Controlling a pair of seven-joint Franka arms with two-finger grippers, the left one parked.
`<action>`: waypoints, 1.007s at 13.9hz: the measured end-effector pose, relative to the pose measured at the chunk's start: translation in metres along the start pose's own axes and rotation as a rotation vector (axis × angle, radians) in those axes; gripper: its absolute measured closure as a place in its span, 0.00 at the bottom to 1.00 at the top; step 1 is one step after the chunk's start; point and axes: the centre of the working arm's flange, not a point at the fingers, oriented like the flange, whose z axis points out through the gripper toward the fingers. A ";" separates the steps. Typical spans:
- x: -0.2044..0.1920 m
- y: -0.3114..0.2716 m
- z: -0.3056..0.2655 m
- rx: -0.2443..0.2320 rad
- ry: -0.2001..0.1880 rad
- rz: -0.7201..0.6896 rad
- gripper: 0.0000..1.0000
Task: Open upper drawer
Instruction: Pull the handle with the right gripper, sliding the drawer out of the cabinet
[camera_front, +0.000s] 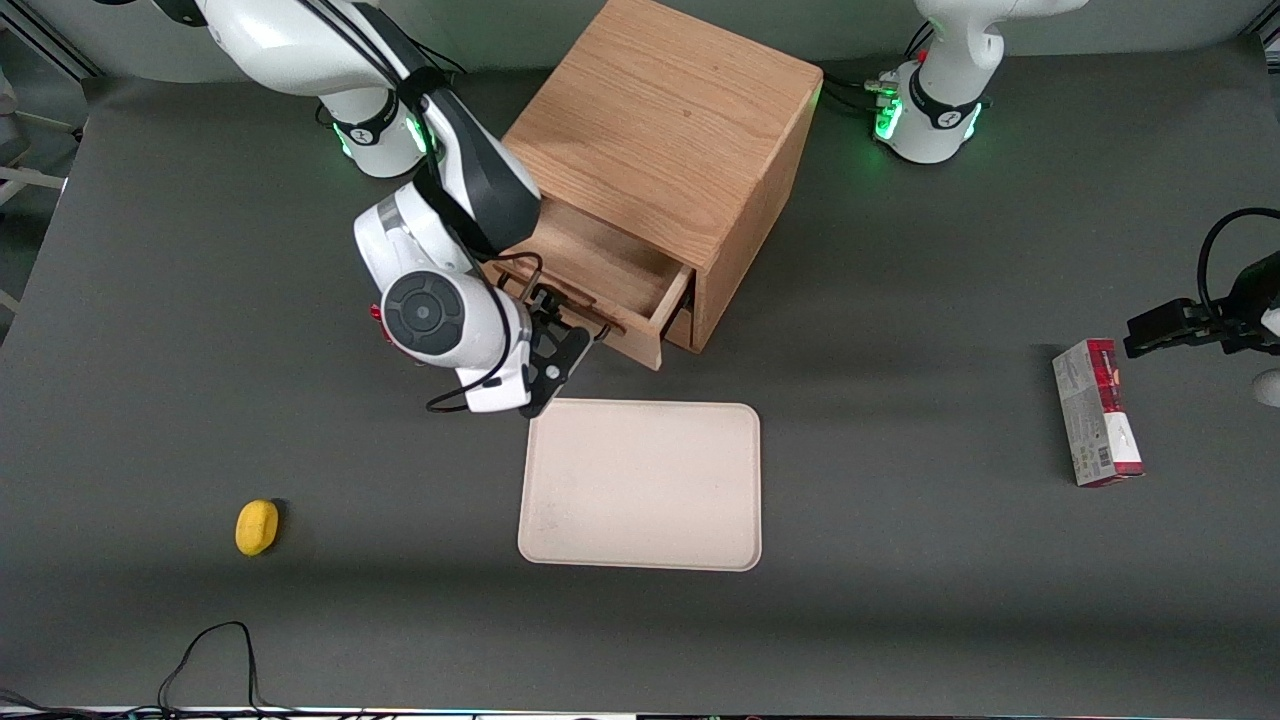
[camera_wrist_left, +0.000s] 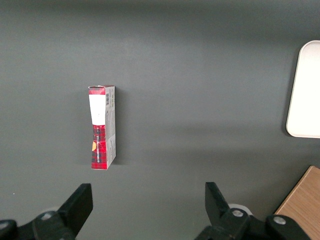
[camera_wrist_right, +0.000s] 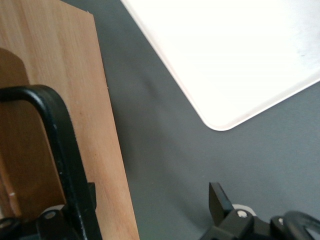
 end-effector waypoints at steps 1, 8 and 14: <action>-0.001 0.006 -0.002 0.000 0.006 0.005 0.00; -0.005 0.039 -0.022 -0.009 0.052 0.042 0.00; -0.003 0.067 -0.033 -0.019 0.090 0.034 0.00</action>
